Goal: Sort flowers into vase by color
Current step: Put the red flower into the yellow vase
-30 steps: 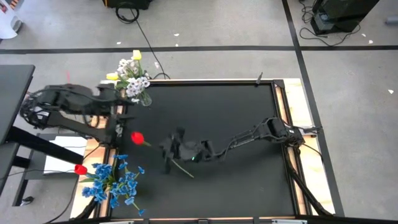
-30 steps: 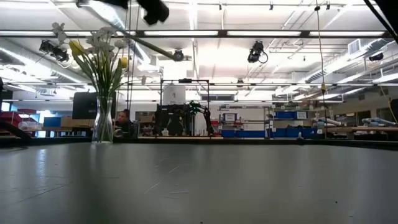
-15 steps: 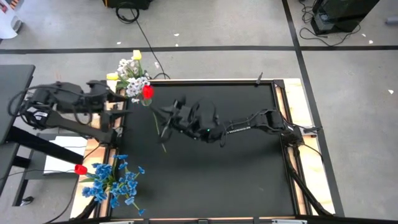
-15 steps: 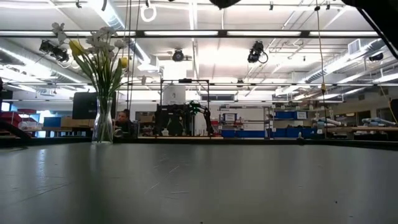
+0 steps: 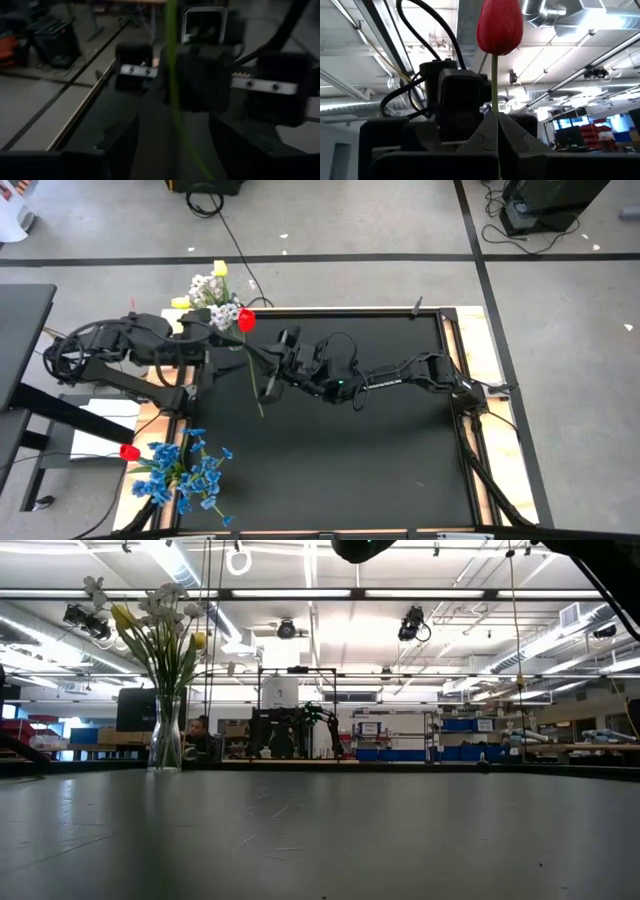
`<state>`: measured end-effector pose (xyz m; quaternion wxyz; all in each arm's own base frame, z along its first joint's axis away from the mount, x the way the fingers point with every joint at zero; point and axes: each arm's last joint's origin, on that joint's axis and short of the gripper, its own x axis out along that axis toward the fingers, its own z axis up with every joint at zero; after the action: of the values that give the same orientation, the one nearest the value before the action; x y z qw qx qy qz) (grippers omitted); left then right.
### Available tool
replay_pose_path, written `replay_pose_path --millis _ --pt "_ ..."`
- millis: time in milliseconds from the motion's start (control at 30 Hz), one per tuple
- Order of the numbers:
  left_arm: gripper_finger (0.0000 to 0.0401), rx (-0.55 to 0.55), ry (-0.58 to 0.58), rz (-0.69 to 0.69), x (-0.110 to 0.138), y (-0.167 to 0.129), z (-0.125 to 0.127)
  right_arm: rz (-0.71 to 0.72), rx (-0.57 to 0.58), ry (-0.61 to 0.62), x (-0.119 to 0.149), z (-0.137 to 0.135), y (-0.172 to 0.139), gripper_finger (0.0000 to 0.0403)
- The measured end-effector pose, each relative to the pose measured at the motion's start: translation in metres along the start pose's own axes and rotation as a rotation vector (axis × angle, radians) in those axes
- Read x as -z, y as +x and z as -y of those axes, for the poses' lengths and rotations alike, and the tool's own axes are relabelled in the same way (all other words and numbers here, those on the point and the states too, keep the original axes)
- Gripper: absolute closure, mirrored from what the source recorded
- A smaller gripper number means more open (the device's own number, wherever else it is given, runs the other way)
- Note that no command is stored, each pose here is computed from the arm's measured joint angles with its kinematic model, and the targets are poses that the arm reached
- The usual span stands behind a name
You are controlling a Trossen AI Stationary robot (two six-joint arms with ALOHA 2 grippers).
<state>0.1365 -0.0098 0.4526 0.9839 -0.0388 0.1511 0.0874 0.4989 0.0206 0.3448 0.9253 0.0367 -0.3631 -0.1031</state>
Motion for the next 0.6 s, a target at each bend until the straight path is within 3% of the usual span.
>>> replay_pose_path --millis 300,600 --pt "0.0266 0.036 0.016 0.030 -0.005 0.009 0.004 0.030 -0.034 0.022 -0.003 0.004 0.001 0.0401" --pt "0.0332 0.036 0.030 0.014 -0.005 0.018 0.006 0.056 -0.101 0.072 -0.005 0.008 0.002 0.0400"
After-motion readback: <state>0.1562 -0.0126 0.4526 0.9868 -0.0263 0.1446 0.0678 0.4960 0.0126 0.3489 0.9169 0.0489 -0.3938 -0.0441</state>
